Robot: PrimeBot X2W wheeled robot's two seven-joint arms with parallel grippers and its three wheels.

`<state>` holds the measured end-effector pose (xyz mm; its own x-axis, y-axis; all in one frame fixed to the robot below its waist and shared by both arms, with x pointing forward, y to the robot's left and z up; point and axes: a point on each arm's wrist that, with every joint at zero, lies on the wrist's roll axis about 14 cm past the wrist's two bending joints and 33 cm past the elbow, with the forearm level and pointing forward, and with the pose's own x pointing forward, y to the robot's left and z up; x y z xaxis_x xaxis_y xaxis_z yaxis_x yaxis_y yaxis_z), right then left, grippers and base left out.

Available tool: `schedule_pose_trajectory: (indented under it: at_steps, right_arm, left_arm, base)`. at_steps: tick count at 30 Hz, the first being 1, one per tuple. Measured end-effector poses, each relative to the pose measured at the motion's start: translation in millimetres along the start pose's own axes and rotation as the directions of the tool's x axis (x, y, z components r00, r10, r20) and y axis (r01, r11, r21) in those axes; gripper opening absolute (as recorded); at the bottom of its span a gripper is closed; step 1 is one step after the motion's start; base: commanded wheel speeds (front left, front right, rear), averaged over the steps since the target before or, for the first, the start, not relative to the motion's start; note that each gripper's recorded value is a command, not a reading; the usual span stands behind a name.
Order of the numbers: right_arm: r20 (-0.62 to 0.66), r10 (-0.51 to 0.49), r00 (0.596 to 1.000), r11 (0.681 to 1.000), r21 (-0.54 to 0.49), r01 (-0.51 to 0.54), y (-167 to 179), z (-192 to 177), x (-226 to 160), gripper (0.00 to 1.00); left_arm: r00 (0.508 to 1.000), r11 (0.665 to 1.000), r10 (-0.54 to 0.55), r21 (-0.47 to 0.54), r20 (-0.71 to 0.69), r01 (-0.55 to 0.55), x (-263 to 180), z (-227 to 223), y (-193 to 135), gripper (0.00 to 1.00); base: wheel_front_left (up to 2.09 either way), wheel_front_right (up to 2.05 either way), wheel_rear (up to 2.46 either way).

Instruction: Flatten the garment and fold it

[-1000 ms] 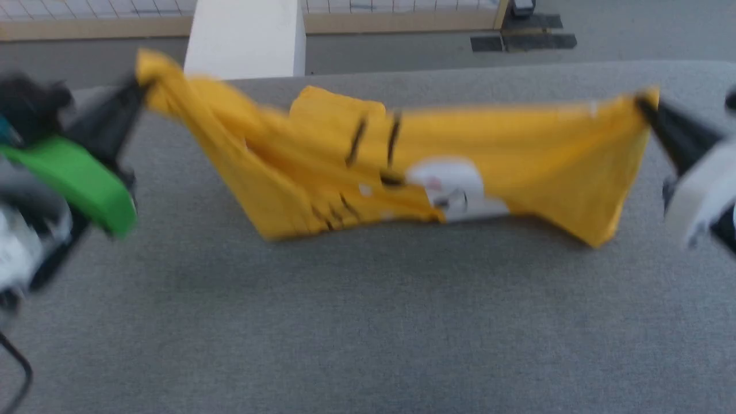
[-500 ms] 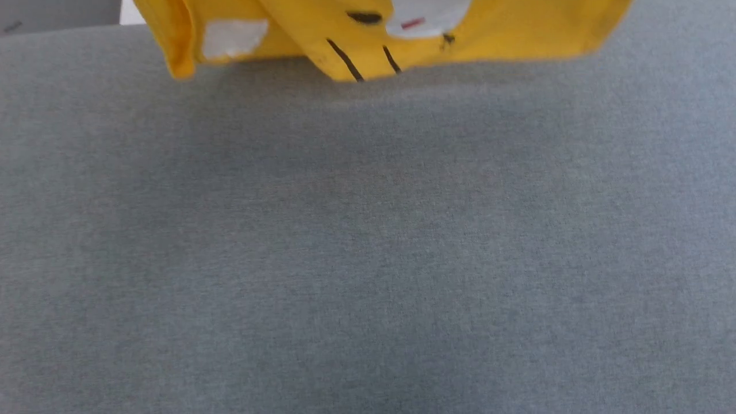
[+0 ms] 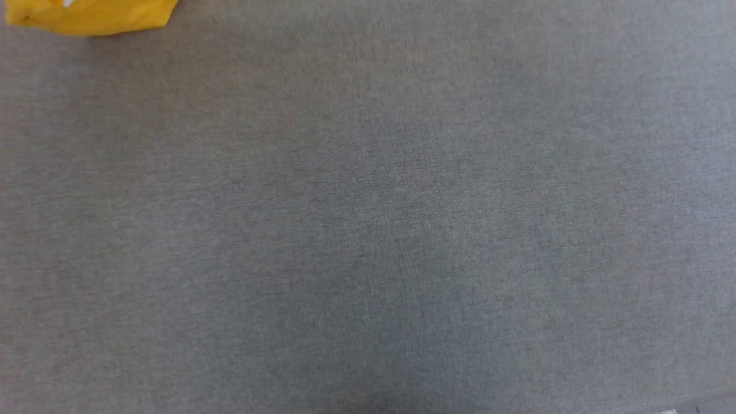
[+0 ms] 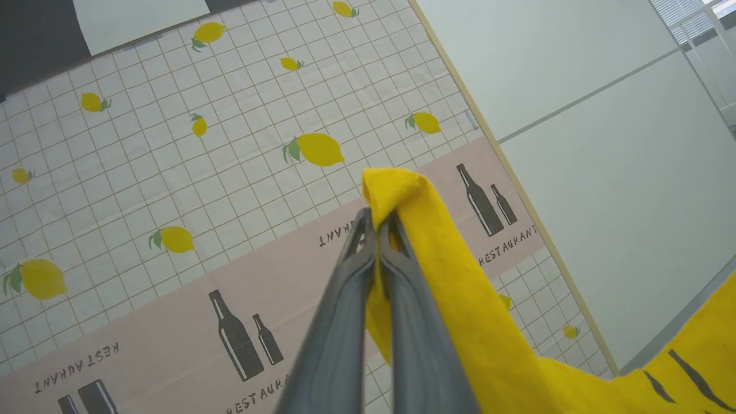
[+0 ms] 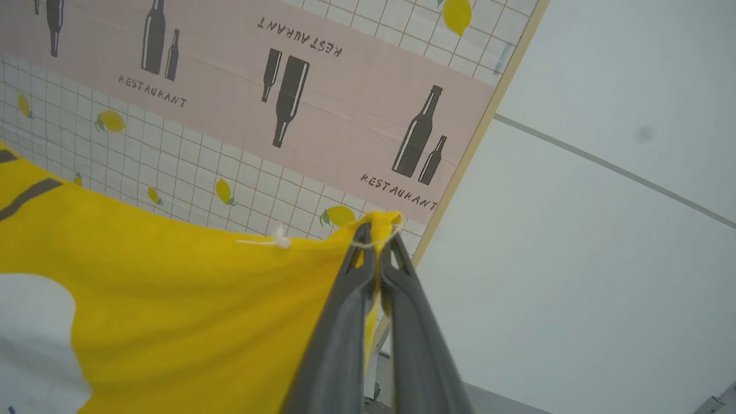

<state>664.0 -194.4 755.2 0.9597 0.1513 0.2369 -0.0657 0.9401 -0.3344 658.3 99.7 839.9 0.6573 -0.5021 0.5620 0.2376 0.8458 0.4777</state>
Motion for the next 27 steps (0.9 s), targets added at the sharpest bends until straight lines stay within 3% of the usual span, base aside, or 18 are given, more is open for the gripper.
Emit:
schedule_pose_trajectory:
  at_steps: [11,17,21,27]
  right_arm:
    - [-0.101,0.007,0.995,0.999,-0.05,-0.012,13,-102,28,0.0]
    - [-0.131,0.075,0.988,0.994,-0.064,-0.084,39,-140,32,0.0]
    - [-0.121,0.14,0.983,0.986,-0.072,-0.15,55,-149,24,0.0]
    - [-0.129,0.227,0.965,0.973,-0.009,-0.23,63,-160,-24,0.0]
  left_arm:
    - [0.998,0.997,-0.04,-0.071,-0.04,0.037,-13,-102,-31,0.0]
    - [0.99,0.977,-0.114,-0.191,-0.088,0.096,-39,-142,-63,0.0]
    - [0.975,0.951,-0.186,-0.271,-0.122,0.147,-66,-151,-83,0.0]
    - [0.946,0.897,-0.297,-0.377,-0.131,0.229,-115,-127,-109,0.0]
  base:
    - [0.0,0.0,0.0]
    - [0.0,0.0,0.0]
    - [0.0,0.0,0.0]
    - [0.0,0.0,0.0]
